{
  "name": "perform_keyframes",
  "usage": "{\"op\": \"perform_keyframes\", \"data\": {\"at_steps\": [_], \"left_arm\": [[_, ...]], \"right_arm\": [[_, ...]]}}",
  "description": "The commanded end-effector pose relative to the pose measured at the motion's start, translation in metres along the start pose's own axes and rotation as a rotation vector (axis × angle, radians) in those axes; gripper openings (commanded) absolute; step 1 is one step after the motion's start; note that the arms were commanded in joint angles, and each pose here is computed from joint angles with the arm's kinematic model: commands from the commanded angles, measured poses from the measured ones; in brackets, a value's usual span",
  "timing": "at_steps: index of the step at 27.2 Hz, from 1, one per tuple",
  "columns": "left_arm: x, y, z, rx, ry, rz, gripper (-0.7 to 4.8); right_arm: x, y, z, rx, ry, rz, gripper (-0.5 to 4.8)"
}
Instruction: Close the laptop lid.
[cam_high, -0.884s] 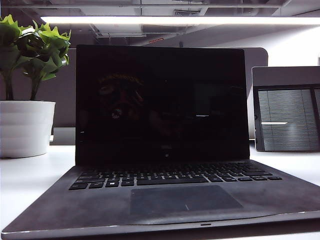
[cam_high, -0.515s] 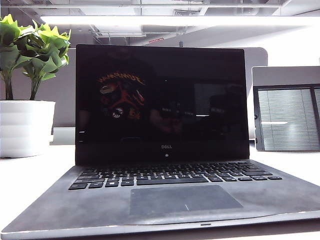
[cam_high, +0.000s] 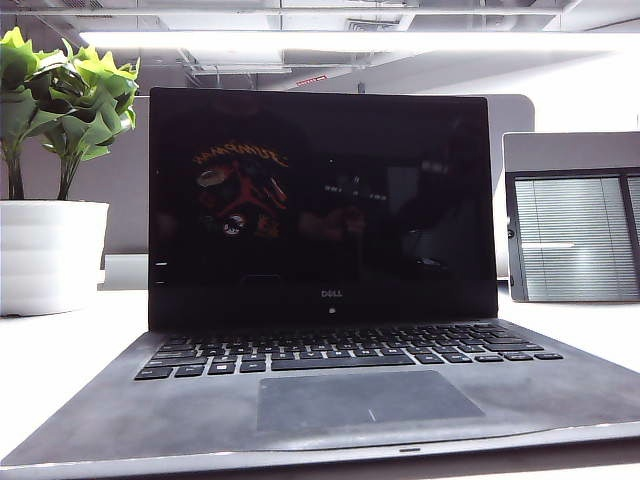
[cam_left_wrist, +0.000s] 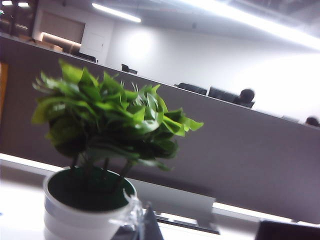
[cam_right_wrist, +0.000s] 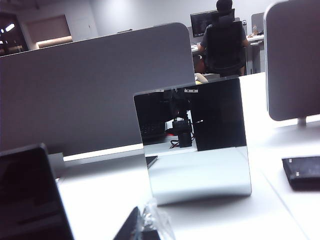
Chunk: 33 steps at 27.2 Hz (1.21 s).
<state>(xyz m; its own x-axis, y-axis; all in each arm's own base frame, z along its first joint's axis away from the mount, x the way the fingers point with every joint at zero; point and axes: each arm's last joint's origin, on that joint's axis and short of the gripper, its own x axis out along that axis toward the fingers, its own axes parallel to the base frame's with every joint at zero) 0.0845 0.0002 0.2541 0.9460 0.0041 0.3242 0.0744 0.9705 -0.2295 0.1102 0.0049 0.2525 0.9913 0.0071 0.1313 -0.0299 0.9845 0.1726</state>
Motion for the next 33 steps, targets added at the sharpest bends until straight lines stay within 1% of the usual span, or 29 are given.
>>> {"op": "perform_keyframes", "data": {"at_steps": [1, 3, 4, 7, 8, 10, 12, 14, 16, 18, 20, 22, 24, 26, 28, 29, 31, 33], "left_arm": [[0.022, 0.001, -0.005, 0.027, 0.125, 0.030, -0.05], [0.039, 0.004, -0.018, 0.023, 0.196, 0.046, -0.05], [0.048, 0.006, -0.025, 0.022, 0.226, 0.036, -0.05], [0.072, 0.006, -0.044, 0.005, 0.271, -0.085, -0.05], [0.079, 0.006, -0.050, -0.016, 0.282, -0.128, -0.05], [0.092, 0.008, -0.062, -0.068, 0.296, -0.141, -0.05], [0.103, 0.009, -0.073, -0.073, 0.305, -0.155, -0.05], [0.114, 0.009, -0.083, -0.079, 0.324, -0.200, -0.05], [0.127, 0.006, -0.093, -0.055, 0.363, -0.223, -0.05], [0.140, 0.000, -0.100, -0.055, 0.395, -0.284, -0.05], [0.149, -0.005, -0.103, -0.067, 0.408, -0.328, -0.05], [0.152, -0.008, -0.101, -0.061, 0.399, -0.333, -0.05], [0.152, -0.009, -0.100, -0.060, 0.384, -0.338, -0.05], [0.152, -0.009, -0.100, -0.061, 0.390, -0.344, -0.05], [0.151, -0.008, -0.102, -0.058, 0.406, -0.362, -0.05], [0.151, -0.008, -0.102, -0.044, 0.408, -0.376, -0.05], [0.151, -0.008, -0.103, -0.048, 0.417, -0.401, -0.05], [0.151, -0.008, -0.103, -0.050, 0.423, -0.404, -0.05]], "right_arm": [[0.035, 0.005, 0.014, -0.013, 0.003, 0.023, -0.01], [0.064, 0.009, 0.015, -0.013, 0.020, 0.097, -0.01], [0.081, 0.010, 0.015, -0.013, 0.028, 0.111, -0.01], [0.120, 0.014, 0.016, -0.012, 0.046, 0.150, -0.01], [0.132, 0.015, 0.015, -0.012, 0.057, 0.176, -0.01], [0.149, 0.016, 0.011, -0.024, 0.074, 0.224, -0.01], [0.162, 0.017, 0.007, -0.063, 0.084, 0.228, -0.01], [0.171, 0.016, 0.003, -0.068, 0.099, 0.224, -0.01], [0.180, 0.016, -0.002, -0.080, 0.121, 0.245, -0.01], [0.187, 0.017, -0.009, -0.108, 0.155, 0.326, -0.01], [0.195, 0.018, -0.014, -0.098, 0.197, 0.399, -0.01], [0.205, 0.016, -0.017, -0.083, 0.243, 0.469, -0.01], [0.218, 0.015, -0.021, -0.063, 0.274, 0.578, -0.01], [0.233, 0.006, -0.022, -0.032, 0.331, 0.652, -0.01], [0.244, -0.001, -0.024, 0.002, 0.362, 0.766, -0.01], [0.249, -0.005, -0.025, 0.014, 0.370, 0.807, -0.01], [0.259, -0.013, -0.027, 0.039, 0.377, 0.904, -0.01], [0.266, -0.013, -0.027, 0.058, 0.386, 0.969, -0.01]]}}
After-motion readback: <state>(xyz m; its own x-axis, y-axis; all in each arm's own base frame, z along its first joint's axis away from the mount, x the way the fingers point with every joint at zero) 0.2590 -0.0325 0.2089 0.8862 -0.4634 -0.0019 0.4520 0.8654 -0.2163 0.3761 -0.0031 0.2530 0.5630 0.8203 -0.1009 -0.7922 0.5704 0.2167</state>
